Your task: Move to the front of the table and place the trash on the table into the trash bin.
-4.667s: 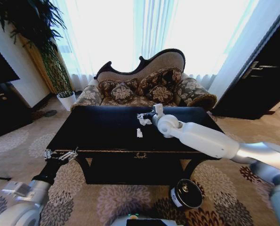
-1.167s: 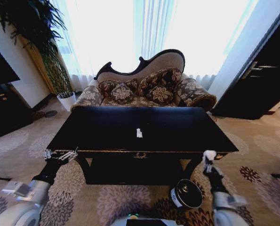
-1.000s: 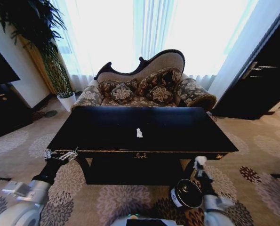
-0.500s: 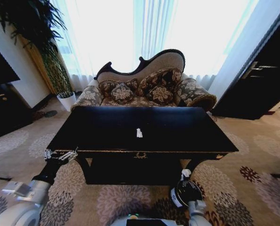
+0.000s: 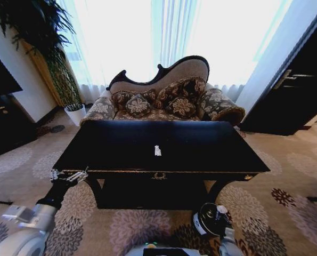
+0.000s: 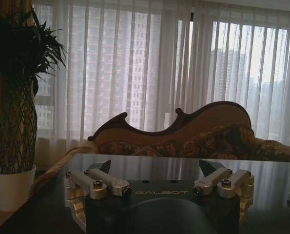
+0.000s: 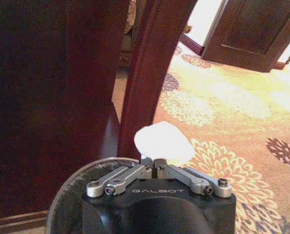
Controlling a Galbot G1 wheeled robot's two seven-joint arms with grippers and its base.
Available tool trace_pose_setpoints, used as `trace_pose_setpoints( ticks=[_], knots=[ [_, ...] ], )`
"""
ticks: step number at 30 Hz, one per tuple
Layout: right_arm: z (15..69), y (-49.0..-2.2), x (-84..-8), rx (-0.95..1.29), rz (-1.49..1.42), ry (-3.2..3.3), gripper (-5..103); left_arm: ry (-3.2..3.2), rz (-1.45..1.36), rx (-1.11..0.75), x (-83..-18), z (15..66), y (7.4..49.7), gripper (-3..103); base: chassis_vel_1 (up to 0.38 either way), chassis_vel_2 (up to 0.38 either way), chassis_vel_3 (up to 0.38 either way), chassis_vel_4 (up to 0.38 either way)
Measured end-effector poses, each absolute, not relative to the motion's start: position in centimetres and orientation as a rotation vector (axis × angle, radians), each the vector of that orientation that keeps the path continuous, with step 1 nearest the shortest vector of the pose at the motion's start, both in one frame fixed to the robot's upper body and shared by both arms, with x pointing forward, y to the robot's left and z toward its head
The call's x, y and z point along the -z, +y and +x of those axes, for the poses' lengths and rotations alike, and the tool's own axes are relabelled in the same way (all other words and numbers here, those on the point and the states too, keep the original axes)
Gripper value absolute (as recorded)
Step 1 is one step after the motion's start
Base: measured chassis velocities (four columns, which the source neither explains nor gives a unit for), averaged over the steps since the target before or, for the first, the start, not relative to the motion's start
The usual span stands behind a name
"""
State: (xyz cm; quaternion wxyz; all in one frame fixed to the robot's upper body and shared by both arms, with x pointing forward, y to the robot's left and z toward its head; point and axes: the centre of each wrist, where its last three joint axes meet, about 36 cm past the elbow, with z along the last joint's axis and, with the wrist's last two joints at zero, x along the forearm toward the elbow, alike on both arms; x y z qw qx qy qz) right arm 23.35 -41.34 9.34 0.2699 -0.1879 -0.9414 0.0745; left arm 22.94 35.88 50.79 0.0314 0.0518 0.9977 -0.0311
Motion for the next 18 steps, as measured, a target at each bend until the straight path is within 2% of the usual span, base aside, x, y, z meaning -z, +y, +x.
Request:
trace_pose_setpoints(
  ticks=[2,6,7,10,11,14,17,18],
  knots=[
    [23.2,-41.8,-9.2,-0.202,-0.501,-2.540,-1,3.073,0.160,0.096,-50.8,22.9,35.9,100,0.000,0.000,0.000,0.000],
    [23.0,-42.4,-8.9,-0.175,-0.520,-2.529,5,3.073,0.160,0.096,-50.8,22.9,35.9,100,0.000,0.000,0.000,0.000],
    [23.0,-42.6,-8.8,-0.158,-0.539,-2.520,15,3.073,0.160,0.096,-50.8,22.9,35.9,100,0.000,0.000,0.000,0.000],
    [22.8,-42.7,-8.6,-0.147,-0.546,-2.512,21,3.073,0.160,0.096,-50.8,22.9,35.9,100,0.000,0.000,0.000,0.000],
    [22.7,-42.6,-8.5,-0.140,-0.545,-2.511,31,3.073,0.160,0.096,-50.8,22.9,35.9,100,0.000,0.000,0.000,0.000],
    [22.7,-42.4,-8.5,-0.135,-0.544,-2.513,37,3.073,0.160,0.096,-50.8,22.9,35.9,100,0.000,0.000,0.000,0.000],
    [22.6,-42.3,-8.6,-0.134,-0.540,-2.517,53,3.073,0.160,0.096,-50.8,22.9,35.9,100,0.000,0.000,0.000,0.000],
    [22.6,-42.3,-8.6,-0.134,-0.540,-2.517,53,3.073,0.160,0.096,-50.8,22.9,35.9,100,0.000,0.000,0.000,0.000]
  ],
)
